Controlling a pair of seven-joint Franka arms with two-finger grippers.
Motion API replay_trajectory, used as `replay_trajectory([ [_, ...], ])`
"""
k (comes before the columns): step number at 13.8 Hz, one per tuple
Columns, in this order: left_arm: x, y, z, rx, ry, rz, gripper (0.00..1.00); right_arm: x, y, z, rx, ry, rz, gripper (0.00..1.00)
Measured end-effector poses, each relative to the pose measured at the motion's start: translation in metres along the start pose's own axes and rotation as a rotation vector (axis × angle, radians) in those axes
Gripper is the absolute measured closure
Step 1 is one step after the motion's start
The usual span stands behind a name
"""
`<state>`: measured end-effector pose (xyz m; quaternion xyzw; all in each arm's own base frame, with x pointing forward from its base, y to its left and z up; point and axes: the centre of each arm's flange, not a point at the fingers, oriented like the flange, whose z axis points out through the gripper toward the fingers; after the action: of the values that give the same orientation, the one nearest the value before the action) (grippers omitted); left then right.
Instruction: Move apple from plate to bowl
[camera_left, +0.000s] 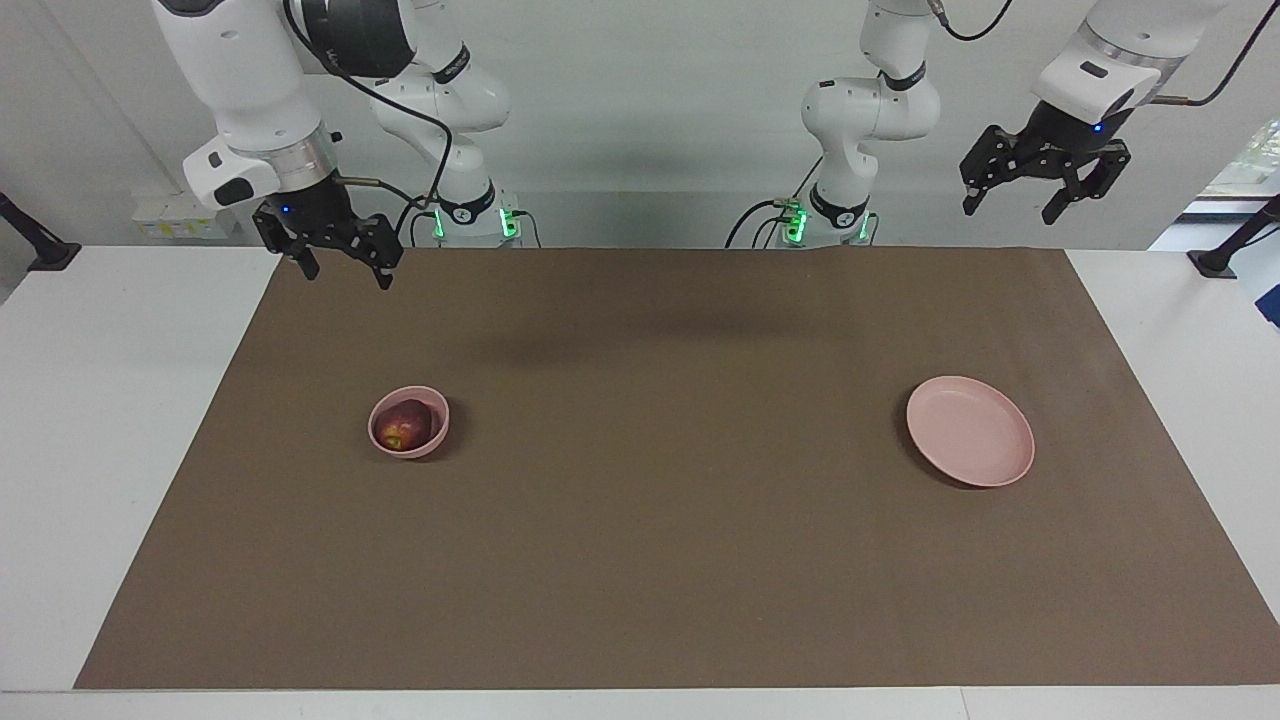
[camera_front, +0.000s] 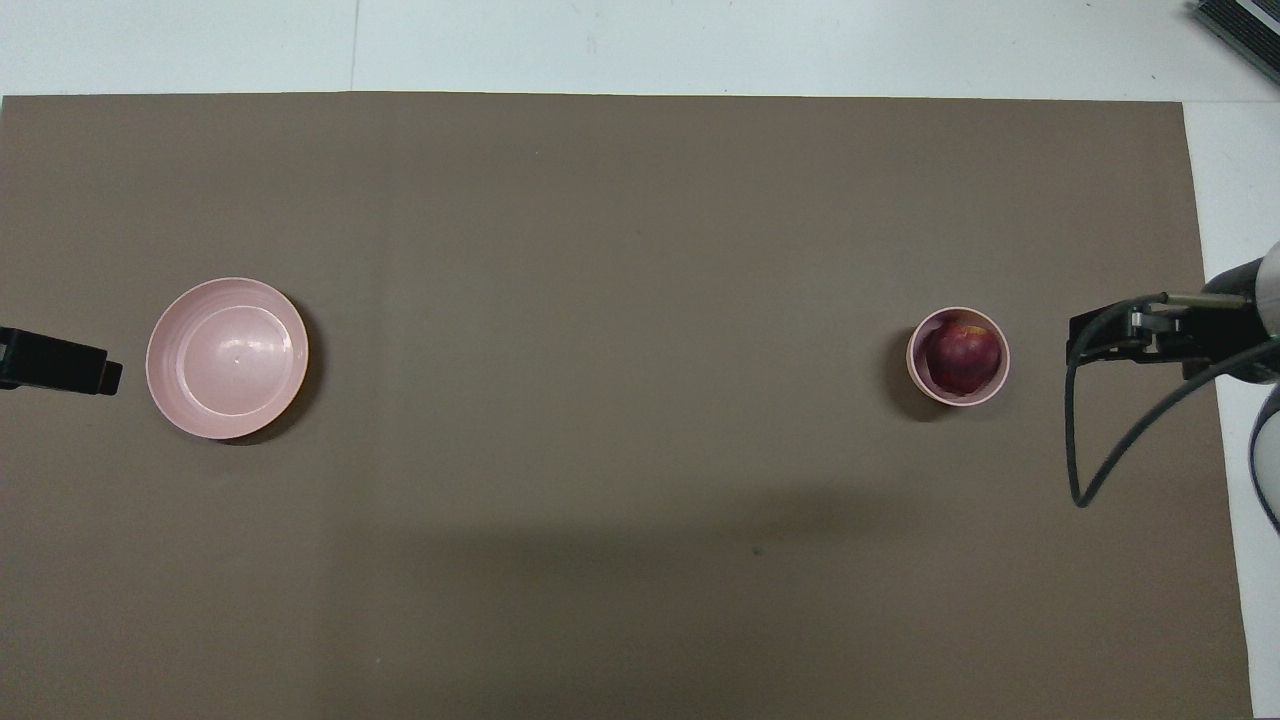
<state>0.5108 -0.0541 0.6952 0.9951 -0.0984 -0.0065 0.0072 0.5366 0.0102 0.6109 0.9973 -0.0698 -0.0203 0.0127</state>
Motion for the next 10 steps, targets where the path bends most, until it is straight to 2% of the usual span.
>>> replay_trajectory([
  [4, -0.001, -0.005, -0.002, 0.007, 0.002, -0.010, 0.00, 0.000, 0.003, 0.006, 0.017, -0.016, 0.007, 0.00],
  [8, -0.003, -0.016, -0.002, 0.006, 0.001, -0.033, 0.00, -0.007, 0.010, -0.032, 0.026, 0.024, 0.017, 0.00],
  [10, -0.003, -0.022, -0.002, 0.006, 0.001, -0.044, 0.00, -0.011, 0.011, -0.038, 0.027, 0.028, 0.017, 0.00],
])
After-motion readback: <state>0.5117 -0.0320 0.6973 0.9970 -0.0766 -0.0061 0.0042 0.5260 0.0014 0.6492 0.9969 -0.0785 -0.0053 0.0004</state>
